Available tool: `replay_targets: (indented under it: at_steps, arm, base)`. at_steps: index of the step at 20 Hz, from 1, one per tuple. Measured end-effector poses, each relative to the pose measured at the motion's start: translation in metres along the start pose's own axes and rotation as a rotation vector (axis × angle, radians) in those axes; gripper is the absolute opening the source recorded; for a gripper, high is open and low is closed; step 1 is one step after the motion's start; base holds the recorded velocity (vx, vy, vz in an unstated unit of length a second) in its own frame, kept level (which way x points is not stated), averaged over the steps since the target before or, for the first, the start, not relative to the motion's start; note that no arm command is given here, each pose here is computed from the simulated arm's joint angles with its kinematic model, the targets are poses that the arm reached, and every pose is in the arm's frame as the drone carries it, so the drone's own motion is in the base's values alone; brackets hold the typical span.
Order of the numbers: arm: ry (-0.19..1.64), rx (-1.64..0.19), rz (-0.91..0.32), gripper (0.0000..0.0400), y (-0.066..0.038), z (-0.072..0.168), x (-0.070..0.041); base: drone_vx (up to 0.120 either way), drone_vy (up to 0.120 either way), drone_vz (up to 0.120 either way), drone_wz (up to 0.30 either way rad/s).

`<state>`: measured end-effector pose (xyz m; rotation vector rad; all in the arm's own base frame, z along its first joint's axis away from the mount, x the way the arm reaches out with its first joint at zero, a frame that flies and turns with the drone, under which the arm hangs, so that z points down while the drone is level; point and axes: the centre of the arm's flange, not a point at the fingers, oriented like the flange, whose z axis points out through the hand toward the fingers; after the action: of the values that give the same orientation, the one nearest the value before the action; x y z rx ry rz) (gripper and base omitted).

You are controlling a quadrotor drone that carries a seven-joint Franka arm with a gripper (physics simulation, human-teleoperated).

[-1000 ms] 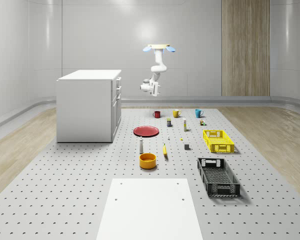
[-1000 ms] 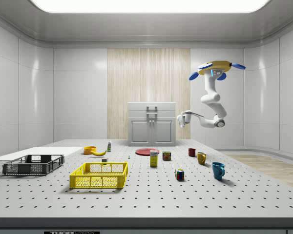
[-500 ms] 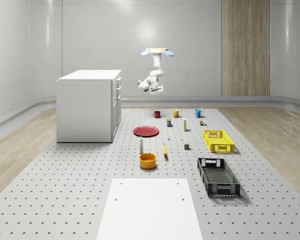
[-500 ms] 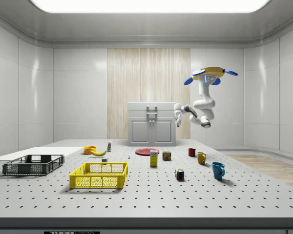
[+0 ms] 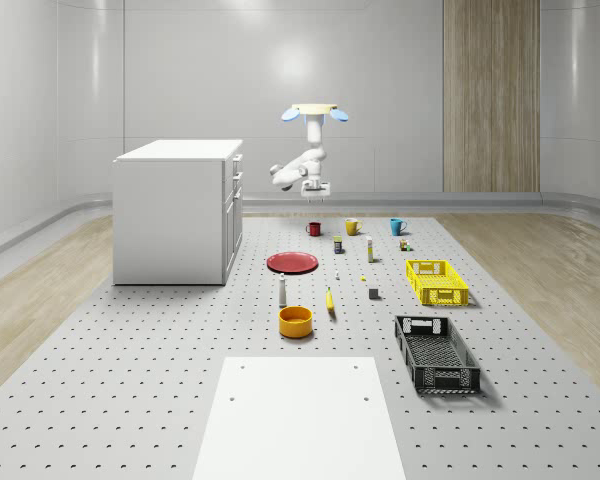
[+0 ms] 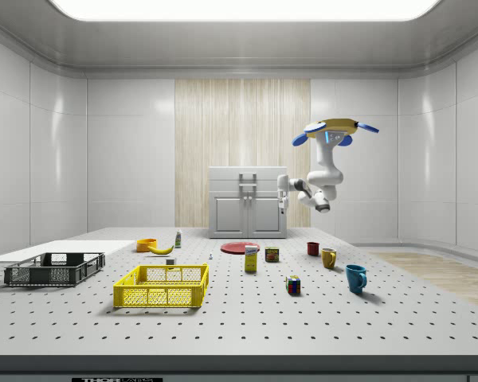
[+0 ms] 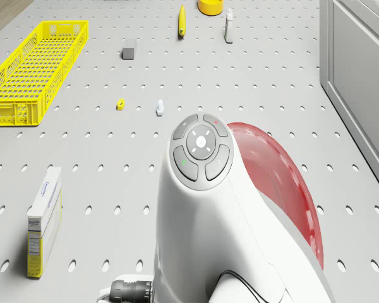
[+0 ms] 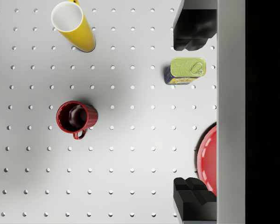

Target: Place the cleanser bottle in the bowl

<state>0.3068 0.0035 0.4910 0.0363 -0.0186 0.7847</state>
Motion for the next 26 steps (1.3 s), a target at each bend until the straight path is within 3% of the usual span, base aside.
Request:
replay_targets:
  at_steps: [5, 17, 26]
  arm:
    - [0.017, -0.016, 0.0, 0.04, -0.0016, -0.0001, -0.0016]
    - [0.027, -0.025, -0.001, 0.04, -0.0025, -0.0001, -0.0026]
    - [0.028, -0.026, 0.0, 0.04, -0.0026, -0.0001, -0.0026]
  base:
    - [0.12, 0.0, -0.024, 0.0]
    - [0.12, 0.0, -0.09, 0.0]
    - [0.12, -0.027, 0.0, 0.0]
